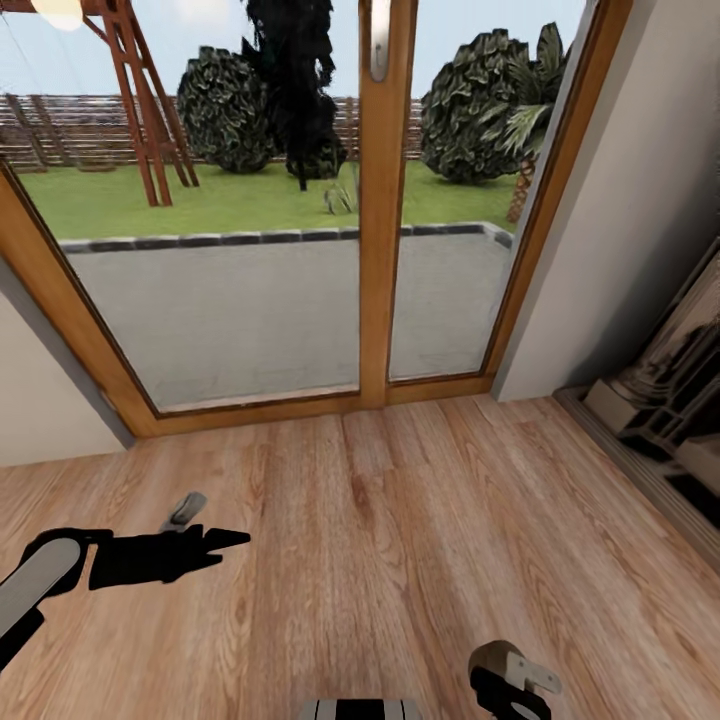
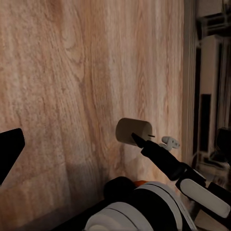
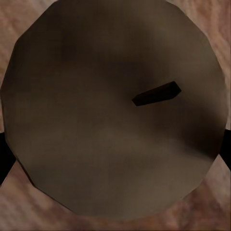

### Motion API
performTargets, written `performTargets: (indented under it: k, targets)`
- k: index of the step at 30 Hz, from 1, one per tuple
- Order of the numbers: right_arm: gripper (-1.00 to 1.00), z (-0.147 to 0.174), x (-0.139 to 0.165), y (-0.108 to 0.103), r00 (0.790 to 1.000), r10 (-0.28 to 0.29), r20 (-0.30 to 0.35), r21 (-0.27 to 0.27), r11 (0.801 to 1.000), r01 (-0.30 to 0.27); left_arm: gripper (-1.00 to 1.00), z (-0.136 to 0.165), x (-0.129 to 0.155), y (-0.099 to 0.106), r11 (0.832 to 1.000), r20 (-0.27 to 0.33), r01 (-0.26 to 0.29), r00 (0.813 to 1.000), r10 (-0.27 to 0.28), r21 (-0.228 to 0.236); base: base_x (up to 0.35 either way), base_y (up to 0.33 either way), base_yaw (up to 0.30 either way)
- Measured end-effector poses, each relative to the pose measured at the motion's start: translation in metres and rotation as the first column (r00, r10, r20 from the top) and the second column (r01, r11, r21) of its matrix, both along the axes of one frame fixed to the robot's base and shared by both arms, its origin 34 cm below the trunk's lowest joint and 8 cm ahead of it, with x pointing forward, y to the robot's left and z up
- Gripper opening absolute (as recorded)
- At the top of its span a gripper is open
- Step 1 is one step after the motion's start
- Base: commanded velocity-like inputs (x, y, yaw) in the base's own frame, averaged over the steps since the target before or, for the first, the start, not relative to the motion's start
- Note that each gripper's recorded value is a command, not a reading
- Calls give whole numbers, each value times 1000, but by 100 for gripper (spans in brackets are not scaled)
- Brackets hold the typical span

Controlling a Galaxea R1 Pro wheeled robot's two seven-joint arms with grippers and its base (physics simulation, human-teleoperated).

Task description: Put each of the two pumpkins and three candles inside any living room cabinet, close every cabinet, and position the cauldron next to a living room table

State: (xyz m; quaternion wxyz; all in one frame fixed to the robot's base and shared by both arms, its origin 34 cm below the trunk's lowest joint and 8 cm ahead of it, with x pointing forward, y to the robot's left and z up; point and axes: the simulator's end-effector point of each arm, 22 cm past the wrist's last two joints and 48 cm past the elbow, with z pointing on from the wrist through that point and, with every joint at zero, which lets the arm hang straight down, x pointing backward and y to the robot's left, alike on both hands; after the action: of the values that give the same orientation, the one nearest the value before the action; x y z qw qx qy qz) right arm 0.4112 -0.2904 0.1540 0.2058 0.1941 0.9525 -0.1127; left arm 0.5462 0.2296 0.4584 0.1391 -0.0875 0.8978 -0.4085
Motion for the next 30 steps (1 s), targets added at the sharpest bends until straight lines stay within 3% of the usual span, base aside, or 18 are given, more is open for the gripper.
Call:
performTargets:
  k: [10, 30]
  targets:
    - [-100, 20, 5, -4, 999, -52, 7, 15, 999, 51, 100, 15, 6, 3, 998, -41, -51, 998, 49, -49, 0, 0, 0]
    - [-100, 64, 14, -4, 998, -70, 3, 21, 997, 70, 100, 58, 18, 7, 997, -48, -61, 997, 58, -46, -73, 40, 0]
